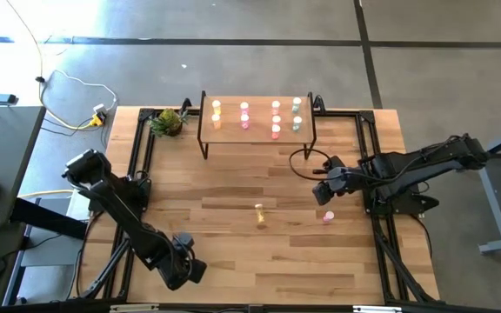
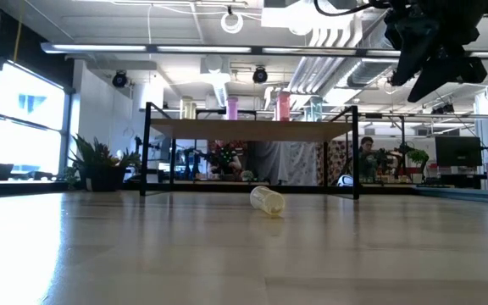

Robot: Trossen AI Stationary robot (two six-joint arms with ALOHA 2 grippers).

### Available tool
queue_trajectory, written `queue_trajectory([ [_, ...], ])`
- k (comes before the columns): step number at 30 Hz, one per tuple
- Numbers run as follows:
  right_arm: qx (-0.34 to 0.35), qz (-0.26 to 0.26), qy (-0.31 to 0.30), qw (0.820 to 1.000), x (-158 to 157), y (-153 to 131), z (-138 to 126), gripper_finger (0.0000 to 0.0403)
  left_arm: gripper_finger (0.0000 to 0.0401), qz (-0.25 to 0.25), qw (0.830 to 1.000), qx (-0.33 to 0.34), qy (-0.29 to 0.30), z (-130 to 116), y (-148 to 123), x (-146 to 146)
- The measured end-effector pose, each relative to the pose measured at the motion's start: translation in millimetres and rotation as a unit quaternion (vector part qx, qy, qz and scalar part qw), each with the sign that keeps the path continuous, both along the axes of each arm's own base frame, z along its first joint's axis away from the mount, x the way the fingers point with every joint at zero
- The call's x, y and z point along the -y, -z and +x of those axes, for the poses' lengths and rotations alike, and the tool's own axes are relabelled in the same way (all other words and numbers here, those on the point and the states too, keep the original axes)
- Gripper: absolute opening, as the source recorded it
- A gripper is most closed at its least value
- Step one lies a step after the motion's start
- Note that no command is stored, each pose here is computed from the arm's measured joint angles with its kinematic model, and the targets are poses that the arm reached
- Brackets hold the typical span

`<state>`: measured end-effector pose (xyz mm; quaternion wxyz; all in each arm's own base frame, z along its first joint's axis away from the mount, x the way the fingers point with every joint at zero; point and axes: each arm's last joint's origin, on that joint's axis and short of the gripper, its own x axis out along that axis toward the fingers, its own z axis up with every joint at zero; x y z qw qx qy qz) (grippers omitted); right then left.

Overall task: Pick and place medicine bottles onto shelf by color
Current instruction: Put the blue pill bottle on the shelf

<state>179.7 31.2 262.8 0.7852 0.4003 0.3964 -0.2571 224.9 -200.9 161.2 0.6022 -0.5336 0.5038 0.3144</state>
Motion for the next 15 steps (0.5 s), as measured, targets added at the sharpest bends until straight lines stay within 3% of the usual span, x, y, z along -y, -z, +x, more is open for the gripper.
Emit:
queue_trajectory([
  [15, -0.001, -0.003, -0.008, 1.0, 0, 0, 0, 0.0177, 0.023, -0.007, 0.996, -0.078, 0.031, 2, 30, 6],
])
